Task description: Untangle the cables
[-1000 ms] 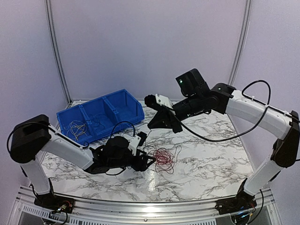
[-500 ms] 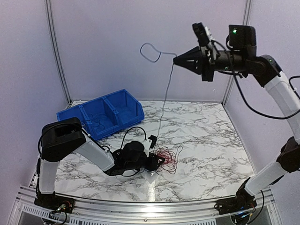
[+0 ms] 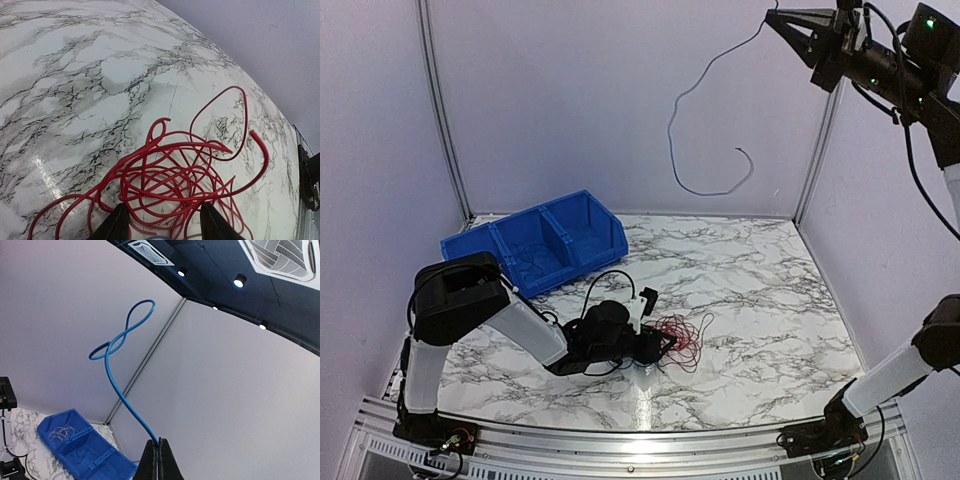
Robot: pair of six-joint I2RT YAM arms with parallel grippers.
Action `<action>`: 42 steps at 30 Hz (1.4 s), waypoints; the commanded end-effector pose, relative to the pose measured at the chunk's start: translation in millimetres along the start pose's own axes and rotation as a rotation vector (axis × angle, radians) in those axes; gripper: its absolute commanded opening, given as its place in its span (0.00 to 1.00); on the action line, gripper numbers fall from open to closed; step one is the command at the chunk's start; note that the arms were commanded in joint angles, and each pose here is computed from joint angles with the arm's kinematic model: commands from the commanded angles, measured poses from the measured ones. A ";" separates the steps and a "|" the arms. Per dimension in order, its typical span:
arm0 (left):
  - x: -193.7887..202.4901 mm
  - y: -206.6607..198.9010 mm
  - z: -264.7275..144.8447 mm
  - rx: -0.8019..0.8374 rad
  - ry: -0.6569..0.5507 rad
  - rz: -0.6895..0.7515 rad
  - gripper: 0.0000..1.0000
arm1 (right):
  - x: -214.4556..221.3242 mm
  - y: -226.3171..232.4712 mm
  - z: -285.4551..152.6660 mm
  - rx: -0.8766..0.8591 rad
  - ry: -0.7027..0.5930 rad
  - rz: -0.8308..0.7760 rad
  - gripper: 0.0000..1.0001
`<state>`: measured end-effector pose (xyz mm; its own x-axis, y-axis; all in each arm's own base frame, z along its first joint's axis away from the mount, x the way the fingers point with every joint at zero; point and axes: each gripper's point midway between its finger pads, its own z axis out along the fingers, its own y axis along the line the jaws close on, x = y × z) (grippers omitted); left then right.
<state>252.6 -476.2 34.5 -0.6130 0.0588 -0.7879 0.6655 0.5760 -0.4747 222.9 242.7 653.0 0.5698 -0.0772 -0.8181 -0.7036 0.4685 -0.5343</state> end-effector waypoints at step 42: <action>-257.4 -122.1 -207.6 0.099 -0.648 0.111 0.65 | 218.9 122.5 6.5 -0.308 0.334 0.349 0.00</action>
<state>230.4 -388.6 359.0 -0.2308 -0.4049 -0.8848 0.7828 0.4628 -0.4160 270.7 287.5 396.2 0.1308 -0.3054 -0.9432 -0.9411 0.2609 -0.2150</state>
